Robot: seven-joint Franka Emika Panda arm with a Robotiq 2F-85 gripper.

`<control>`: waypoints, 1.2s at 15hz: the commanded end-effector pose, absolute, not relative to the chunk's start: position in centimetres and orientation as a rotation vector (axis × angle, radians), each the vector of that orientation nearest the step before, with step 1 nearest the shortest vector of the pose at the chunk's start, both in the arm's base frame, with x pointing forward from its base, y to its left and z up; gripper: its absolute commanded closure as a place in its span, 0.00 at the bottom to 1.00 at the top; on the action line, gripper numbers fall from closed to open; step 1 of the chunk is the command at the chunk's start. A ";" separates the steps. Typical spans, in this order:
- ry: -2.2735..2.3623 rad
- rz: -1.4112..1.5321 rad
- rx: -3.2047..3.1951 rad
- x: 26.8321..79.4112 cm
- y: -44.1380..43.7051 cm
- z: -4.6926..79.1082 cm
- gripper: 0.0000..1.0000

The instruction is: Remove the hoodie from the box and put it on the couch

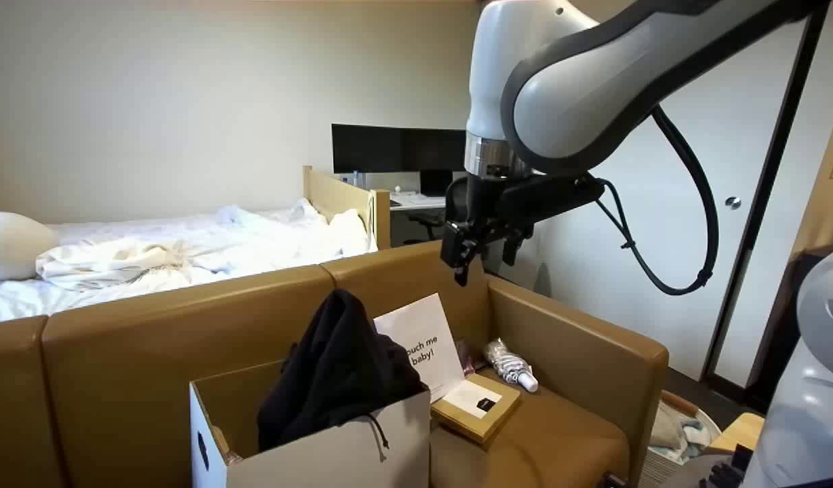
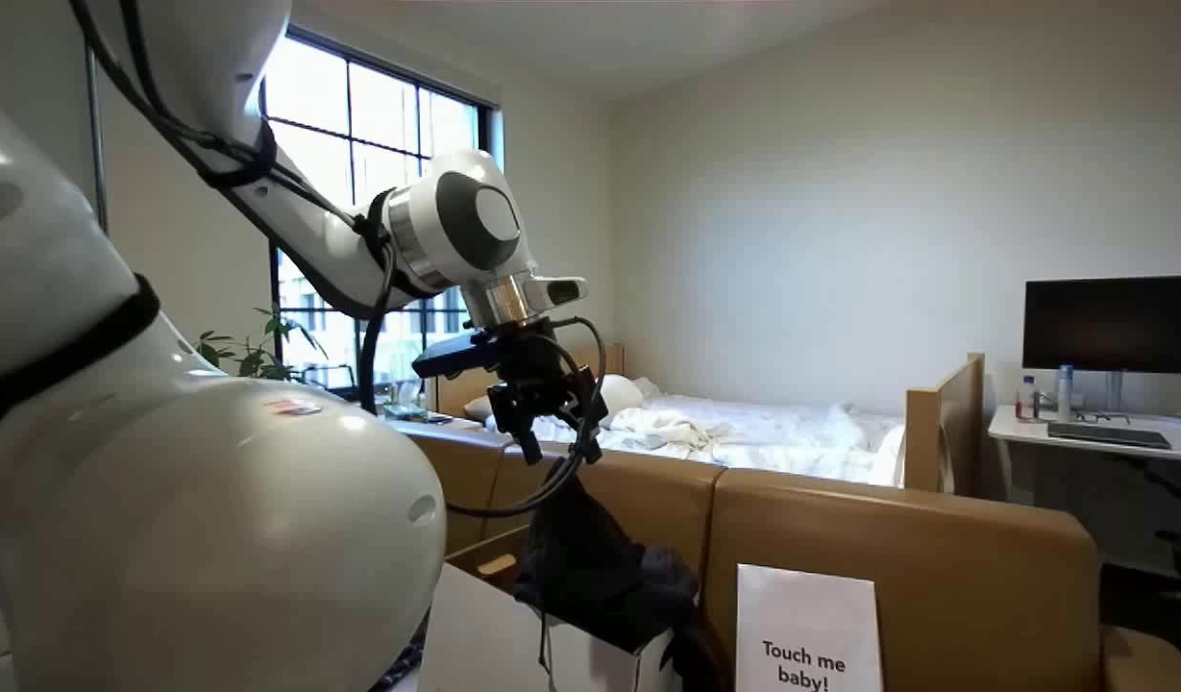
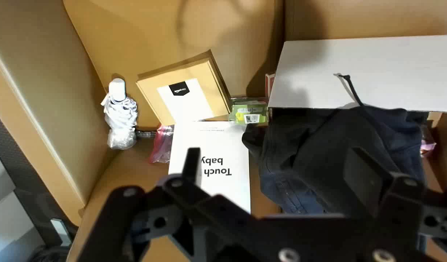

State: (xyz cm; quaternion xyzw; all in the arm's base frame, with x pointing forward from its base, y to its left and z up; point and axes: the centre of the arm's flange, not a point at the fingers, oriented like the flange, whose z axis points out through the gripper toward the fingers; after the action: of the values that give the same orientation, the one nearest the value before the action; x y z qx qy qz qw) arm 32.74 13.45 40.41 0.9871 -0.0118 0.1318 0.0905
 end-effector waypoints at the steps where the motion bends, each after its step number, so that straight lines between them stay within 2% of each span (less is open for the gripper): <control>1: -0.035 0.390 2.934 32.7 13.4 40.4 0.00; 6: -0.035 0.389 2.934 32.7 13.4 40.3 0.00; 9: 0.028 0.398 2.933 34.9 14.0 41.5 0.00; 18: 0.530 0.428 2.876 48.1 21.2 44.9 0.00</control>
State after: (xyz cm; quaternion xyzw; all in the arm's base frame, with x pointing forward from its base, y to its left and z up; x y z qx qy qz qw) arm 41.83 18.31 45.11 0.9751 0.1091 0.1582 0.1108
